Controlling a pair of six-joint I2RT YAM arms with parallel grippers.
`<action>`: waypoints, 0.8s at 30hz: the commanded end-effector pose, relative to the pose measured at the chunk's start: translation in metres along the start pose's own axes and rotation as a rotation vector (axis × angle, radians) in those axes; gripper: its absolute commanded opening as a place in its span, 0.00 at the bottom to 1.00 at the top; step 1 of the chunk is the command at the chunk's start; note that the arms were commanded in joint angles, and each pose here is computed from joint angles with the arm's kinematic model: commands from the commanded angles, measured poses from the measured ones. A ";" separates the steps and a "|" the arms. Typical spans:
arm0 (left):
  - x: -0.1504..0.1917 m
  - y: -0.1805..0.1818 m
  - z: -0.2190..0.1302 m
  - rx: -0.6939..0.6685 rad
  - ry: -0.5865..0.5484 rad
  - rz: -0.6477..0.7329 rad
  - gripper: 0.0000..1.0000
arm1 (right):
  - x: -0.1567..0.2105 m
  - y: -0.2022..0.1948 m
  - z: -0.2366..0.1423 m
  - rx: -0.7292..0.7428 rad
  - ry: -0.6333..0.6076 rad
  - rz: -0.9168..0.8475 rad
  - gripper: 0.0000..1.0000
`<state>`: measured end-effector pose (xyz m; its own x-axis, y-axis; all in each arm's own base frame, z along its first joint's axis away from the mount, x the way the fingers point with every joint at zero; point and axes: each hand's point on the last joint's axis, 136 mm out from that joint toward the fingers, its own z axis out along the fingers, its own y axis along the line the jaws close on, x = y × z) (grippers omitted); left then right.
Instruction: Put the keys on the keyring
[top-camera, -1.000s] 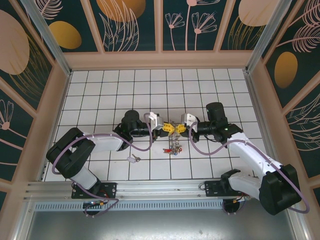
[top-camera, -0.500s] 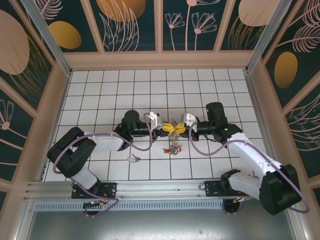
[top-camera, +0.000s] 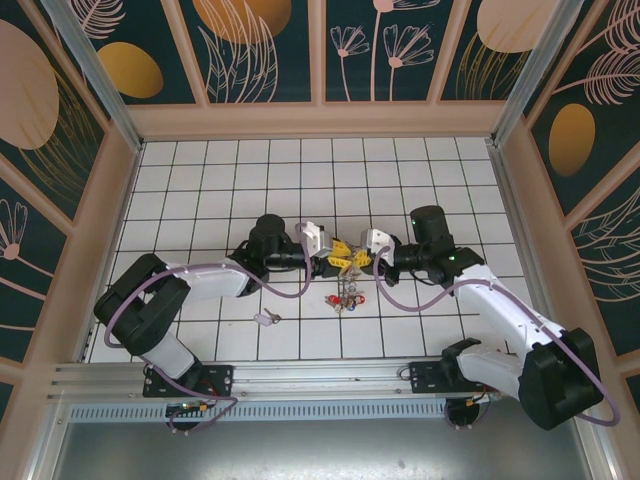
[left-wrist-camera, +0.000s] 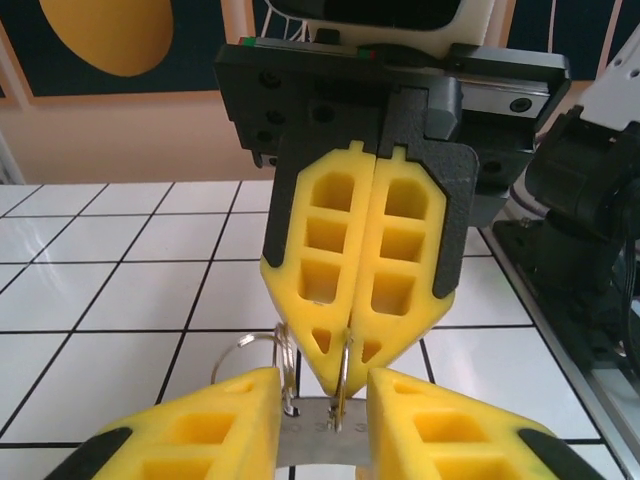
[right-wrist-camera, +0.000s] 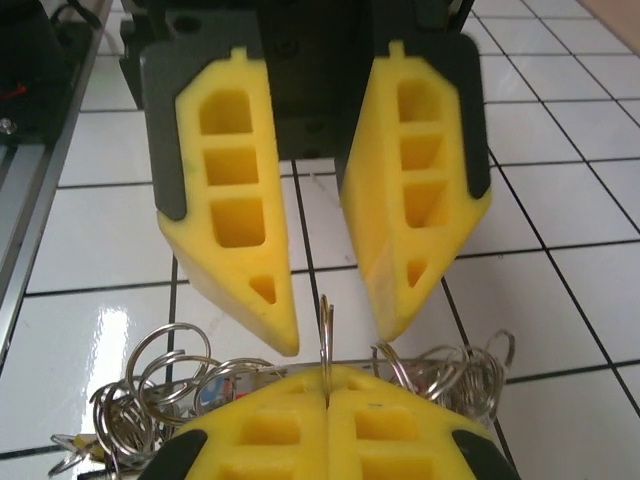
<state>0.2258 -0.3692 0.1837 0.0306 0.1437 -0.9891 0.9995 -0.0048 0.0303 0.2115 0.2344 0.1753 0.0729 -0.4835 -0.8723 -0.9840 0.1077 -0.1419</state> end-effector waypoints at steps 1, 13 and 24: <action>-0.002 -0.003 0.000 0.028 0.068 0.074 0.23 | -0.014 -0.006 -0.007 0.023 0.014 -0.059 0.00; 0.006 0.000 0.004 0.038 0.103 0.055 0.04 | -0.028 -0.008 -0.006 0.033 -0.011 -0.064 0.00; -0.023 -0.004 -0.002 0.010 -0.049 0.046 0.00 | -0.027 0.000 -0.002 0.002 -0.027 -0.061 0.04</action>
<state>0.2251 -0.3683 0.1765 0.0455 0.2008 -0.9786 0.9989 -0.0154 0.0433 0.2138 0.2352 0.1761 0.0681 -0.5323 -0.8438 -0.9797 0.1242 -0.1574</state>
